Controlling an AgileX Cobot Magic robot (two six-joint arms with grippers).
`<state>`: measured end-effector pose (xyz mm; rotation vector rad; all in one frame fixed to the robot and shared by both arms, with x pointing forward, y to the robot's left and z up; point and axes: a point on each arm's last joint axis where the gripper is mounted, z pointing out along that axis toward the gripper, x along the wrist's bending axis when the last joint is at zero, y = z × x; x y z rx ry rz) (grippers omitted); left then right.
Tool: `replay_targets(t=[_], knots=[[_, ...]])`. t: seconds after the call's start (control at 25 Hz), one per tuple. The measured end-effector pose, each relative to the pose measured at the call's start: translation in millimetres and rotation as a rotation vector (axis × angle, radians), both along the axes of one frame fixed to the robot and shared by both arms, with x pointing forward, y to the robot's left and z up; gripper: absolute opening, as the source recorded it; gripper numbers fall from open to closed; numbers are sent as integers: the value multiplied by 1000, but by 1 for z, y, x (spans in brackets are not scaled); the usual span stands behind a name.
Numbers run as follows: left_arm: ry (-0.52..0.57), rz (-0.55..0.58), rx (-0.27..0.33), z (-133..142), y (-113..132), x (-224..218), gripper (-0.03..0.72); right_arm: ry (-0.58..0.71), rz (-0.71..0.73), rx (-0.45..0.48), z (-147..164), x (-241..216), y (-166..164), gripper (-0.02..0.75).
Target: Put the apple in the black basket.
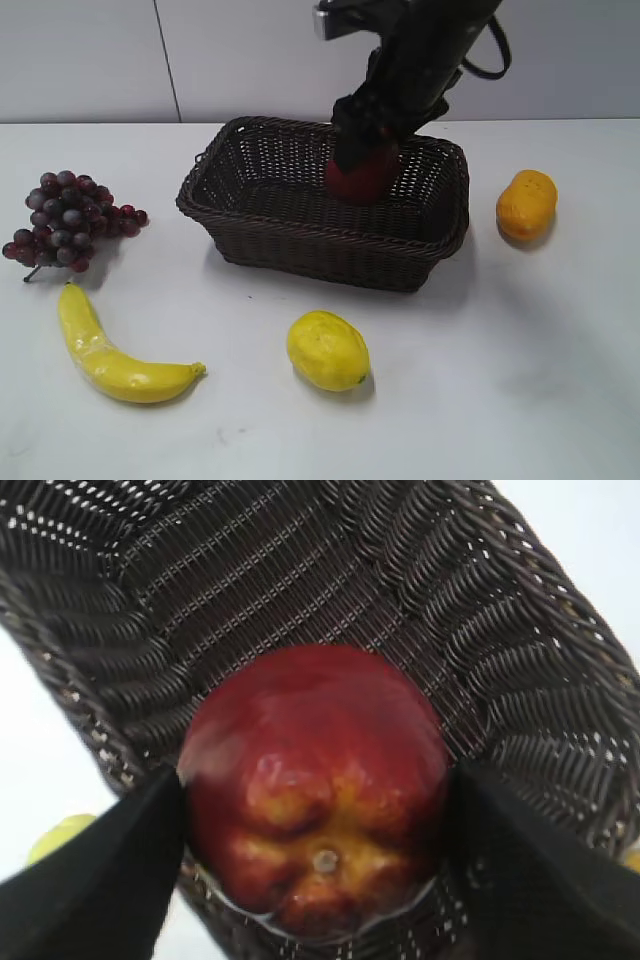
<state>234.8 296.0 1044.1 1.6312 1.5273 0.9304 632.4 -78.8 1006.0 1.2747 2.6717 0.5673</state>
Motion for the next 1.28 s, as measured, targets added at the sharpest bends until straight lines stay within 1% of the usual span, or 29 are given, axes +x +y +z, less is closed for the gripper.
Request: replay_targets(t=[0.16, 0.32, 0.48, 0.68, 0.76, 0.8, 0.96, 1.12, 1.28], knots=[[0, 0, 0, 0, 0, 0, 521, 38, 6, -44, -38, 18, 7, 576], [0, 0, 0, 0, 0, 0, 521, 55, 7, -60, -57, 26, 11, 577], [0, 0, 0, 0, 0, 0, 521, 48, 6, -57, -59, 28, 12, 650], [0, 0, 0, 0, 0, 0, 521, 38, 7, -54, -54, 28, 12, 658], [0, 0, 0, 0, 0, 0, 521, 19, 13, -61, -42, 28, 11, 658], [0, 0, 0, 0, 0, 0, 521, -3, 17, -63, -29, 28, 10, 657], [0, 0, 0, 0, 0, 0, 521, -99, 22, -44, 39, 20, 3, 649], [0, 0, 0, 0, 0, 0, 521, -214, -28, -24, 112, -5, -15, 632], [0, 0, 0, 0, 0, 0, 521, -281, -106, -46, 159, -34, -38, 619]])
